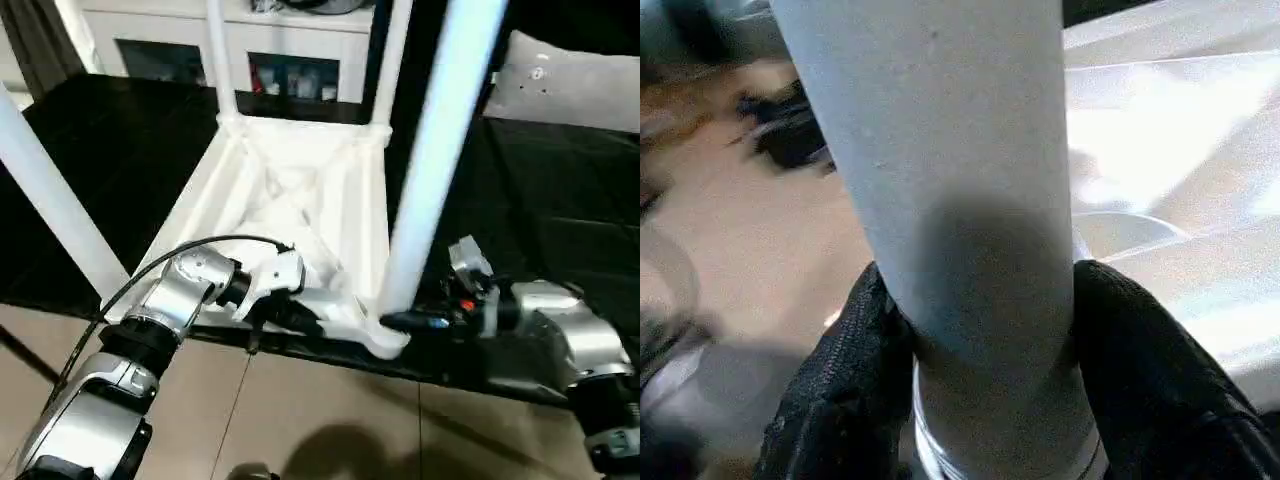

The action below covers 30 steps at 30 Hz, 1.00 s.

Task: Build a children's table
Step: Rotate leg to tighten

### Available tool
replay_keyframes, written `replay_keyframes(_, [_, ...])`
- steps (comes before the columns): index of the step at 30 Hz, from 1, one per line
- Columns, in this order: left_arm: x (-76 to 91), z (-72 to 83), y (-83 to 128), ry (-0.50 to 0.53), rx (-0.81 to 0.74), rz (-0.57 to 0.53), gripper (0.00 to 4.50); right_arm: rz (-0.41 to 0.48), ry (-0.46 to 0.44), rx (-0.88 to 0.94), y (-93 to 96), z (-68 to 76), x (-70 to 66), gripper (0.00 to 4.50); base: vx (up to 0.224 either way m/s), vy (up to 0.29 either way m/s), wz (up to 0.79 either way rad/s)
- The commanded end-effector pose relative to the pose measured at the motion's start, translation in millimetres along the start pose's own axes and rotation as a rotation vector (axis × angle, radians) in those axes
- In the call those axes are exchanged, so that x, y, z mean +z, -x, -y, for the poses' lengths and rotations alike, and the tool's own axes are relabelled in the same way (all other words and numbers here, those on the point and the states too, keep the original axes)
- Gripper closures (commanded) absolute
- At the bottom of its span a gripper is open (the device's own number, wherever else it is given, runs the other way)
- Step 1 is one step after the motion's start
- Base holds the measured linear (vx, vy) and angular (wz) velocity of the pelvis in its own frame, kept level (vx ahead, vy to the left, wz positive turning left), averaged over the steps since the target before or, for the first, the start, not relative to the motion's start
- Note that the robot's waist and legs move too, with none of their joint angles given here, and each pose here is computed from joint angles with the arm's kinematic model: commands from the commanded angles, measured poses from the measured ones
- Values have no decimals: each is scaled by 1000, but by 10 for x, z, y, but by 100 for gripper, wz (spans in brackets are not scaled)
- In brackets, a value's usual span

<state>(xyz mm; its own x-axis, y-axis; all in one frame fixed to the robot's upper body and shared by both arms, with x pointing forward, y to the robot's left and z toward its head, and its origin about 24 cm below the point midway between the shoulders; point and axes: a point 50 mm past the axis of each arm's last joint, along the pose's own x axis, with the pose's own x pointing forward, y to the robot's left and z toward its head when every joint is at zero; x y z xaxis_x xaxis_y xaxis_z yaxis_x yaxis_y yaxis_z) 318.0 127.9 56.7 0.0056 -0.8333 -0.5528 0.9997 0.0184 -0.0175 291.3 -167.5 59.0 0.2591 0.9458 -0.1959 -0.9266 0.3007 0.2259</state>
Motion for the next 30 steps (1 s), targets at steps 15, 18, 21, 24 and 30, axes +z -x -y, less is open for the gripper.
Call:
replay_keyframes(15, [498, -221, -421, 61, 370, 91, 450, 187, -144, -499, -551, 212, 97, 149, 0, 0, 0])
replay_keyframes(18, [436, -221, -341, 52, 373, 74, 450, 155, -78, -471, -415, 207, 74, 128, 0, 0, 0])
replay_keyframes(21, [376, -208, -262, 18, 343, 63, 450, 119, -11, -394, -245, 202, 63, 103, 0, 0, 0])
replay_keyframes(24, [321, -166, -192, -59, 273, 48, 450, 69, 71, -339, -46, 210, 73, 70, 0, 0, 0])
replay_keyframes(30, [212, -63, -100, -159, 114, -9, 450, -10, 183, -215, 185, 185, 128, 57, 0, 0, 0])
